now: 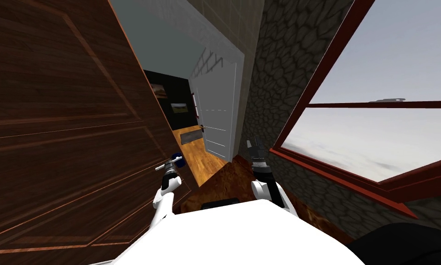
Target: Push the door open
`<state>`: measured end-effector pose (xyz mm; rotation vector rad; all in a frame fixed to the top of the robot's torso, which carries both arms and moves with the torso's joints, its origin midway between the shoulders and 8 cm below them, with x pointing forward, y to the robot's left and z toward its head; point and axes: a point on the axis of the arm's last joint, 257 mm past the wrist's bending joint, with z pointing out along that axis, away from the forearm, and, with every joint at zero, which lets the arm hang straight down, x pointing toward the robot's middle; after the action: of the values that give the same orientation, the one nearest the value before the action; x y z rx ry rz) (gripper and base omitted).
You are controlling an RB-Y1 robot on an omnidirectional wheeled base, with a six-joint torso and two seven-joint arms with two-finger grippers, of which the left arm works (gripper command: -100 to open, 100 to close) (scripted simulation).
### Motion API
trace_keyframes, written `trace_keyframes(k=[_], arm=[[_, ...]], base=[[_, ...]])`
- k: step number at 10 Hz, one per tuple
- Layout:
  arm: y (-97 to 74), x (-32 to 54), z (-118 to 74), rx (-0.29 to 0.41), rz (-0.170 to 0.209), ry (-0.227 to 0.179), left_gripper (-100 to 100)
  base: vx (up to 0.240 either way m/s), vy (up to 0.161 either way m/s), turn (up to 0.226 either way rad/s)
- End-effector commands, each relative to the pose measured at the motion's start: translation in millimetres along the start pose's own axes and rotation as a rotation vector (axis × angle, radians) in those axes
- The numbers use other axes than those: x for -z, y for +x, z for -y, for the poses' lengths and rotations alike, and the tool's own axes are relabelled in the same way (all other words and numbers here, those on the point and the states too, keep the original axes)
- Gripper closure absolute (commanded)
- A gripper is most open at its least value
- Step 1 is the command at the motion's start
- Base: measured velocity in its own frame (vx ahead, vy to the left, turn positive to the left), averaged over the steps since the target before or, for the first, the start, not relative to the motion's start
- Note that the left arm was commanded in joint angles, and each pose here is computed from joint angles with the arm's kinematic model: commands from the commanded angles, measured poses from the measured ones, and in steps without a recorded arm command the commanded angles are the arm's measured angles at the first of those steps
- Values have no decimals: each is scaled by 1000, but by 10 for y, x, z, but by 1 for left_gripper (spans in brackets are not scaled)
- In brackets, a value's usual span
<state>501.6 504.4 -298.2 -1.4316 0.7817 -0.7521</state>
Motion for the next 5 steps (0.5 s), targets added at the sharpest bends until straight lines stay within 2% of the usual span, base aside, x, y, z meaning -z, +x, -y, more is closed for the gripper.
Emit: trace_keyframes(k=[1, 5], arm=[[-54, -67, 113, -7, 5, 23, 100], [-86, -129, 144, -15, 6, 29, 100]], base=[[176, 8, 103], [203, 14, 138]])
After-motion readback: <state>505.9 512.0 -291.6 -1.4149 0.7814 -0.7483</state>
